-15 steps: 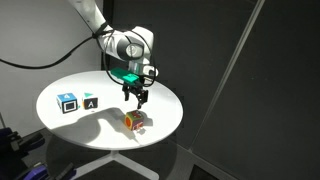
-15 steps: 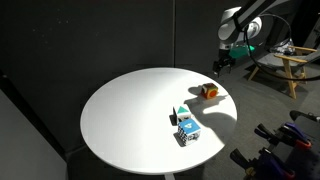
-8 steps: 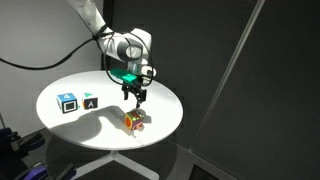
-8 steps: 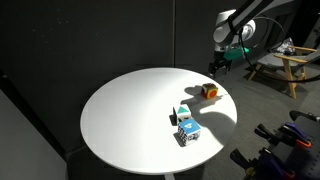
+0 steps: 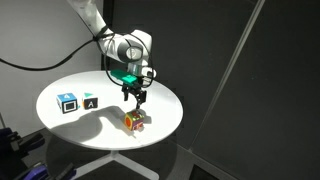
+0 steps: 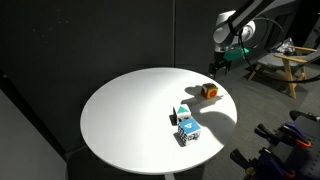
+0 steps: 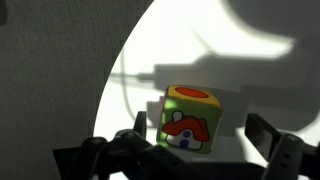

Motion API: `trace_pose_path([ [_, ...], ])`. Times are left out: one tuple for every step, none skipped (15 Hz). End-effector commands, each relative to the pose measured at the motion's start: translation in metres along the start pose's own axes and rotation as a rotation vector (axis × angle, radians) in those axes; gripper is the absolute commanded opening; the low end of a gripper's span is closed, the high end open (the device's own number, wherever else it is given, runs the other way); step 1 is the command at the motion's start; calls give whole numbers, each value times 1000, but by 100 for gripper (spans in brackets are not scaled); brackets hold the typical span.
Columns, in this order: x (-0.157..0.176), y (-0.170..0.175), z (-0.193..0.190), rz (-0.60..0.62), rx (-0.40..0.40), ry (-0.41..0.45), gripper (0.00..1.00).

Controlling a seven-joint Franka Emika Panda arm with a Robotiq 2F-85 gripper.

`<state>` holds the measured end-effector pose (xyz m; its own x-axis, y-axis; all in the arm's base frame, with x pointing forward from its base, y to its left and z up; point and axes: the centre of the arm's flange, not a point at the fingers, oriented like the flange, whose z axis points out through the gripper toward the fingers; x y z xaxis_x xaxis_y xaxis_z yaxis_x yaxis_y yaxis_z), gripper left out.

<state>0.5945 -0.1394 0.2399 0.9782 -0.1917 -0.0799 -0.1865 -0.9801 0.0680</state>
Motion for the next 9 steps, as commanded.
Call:
trace_pose_path([
  [12, 0, 8, 4, 14, -1, 100],
  [14, -1, 11, -1, 19, -5, 100],
  [16, -2, 14, -7, 23, -5, 100],
  [19, -3, 16, -12, 28, -3, 100],
  [22, -6, 19, -13, 32, -1, 100],
  [24, -8, 21, -14, 34, 0, 100],
  [28, -11, 22, -13, 34, 1, 100],
  [31, -13, 24, -14, 33, 2, 100],
  [34, -15, 27, -14, 31, 3, 100],
])
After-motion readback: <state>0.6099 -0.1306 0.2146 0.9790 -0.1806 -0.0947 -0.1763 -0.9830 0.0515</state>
